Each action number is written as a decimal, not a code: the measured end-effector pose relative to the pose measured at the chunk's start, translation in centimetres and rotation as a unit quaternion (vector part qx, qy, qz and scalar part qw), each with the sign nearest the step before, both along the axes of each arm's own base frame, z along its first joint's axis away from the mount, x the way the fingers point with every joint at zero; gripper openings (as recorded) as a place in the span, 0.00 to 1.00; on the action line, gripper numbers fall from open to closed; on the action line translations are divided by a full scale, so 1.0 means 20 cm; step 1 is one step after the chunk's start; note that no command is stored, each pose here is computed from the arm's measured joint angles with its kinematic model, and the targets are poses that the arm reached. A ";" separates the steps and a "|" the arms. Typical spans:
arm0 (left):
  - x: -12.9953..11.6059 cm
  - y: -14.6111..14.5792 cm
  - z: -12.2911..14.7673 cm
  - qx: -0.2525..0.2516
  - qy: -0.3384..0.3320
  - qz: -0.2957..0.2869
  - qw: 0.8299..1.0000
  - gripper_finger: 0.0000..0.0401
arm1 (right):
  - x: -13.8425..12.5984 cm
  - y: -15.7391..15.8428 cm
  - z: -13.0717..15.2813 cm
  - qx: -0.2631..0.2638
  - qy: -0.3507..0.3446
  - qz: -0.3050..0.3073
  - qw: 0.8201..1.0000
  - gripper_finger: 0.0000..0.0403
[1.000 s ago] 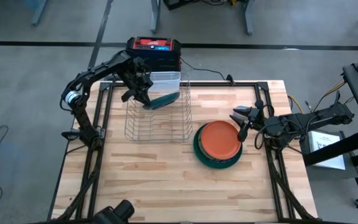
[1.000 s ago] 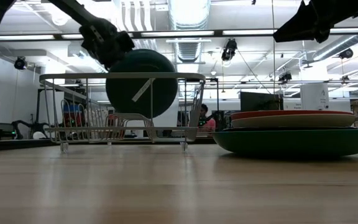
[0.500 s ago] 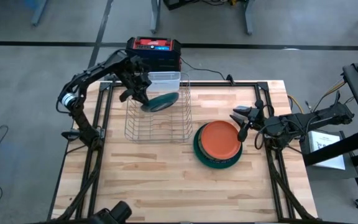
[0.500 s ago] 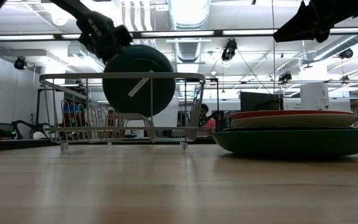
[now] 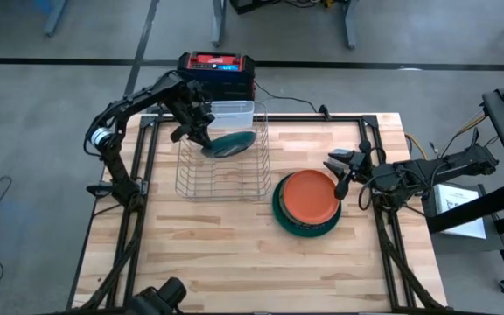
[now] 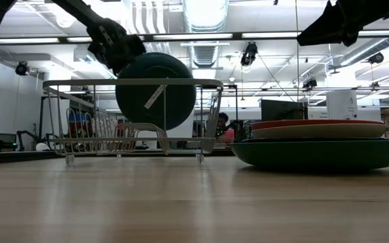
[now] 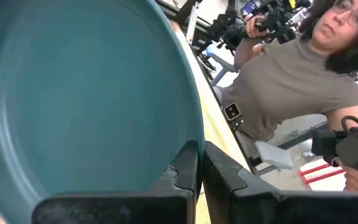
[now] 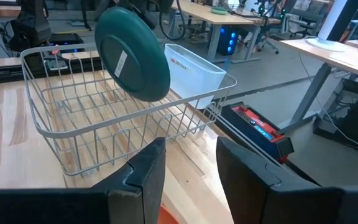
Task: Sort dishes
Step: Put the dark green plate into the dish rack
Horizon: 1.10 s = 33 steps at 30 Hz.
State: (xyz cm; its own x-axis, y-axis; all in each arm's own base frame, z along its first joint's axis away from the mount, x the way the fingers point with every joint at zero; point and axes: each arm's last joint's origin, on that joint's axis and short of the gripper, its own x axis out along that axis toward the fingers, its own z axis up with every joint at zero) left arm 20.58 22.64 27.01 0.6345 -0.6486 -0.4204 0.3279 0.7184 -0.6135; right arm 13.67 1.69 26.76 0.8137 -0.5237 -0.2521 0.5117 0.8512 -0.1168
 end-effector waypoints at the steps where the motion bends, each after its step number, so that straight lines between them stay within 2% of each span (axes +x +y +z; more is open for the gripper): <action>1: -0.01 0.01 0.00 -0.001 0.005 0.005 1.000 0.00 | 0.00 0.00 0.00 0.000 0.000 0.000 1.000 0.33; 11: -0.13 0.10 -0.01 0.000 0.038 0.056 0.998 0.10 | 0.00 0.00 0.00 0.000 0.000 0.000 1.000 0.31; 14: -0.14 0.12 -0.02 0.010 0.070 0.065 0.995 0.14 | 0.00 0.00 0.00 0.000 0.000 0.000 1.000 0.33; 18: -0.14 0.15 -0.04 0.018 0.122 0.093 0.988 0.17 | 0.00 0.00 0.00 0.000 0.000 0.000 1.000 0.35; 25: -0.14 0.17 -0.04 0.022 0.150 0.116 0.982 0.22 | 0.00 0.00 0.00 0.000 0.000 0.000 1.000 0.35; 33: -0.16 0.20 -0.04 0.025 0.219 0.161 0.962 0.28 | 0.00 0.00 0.00 0.000 0.000 0.000 1.000 0.35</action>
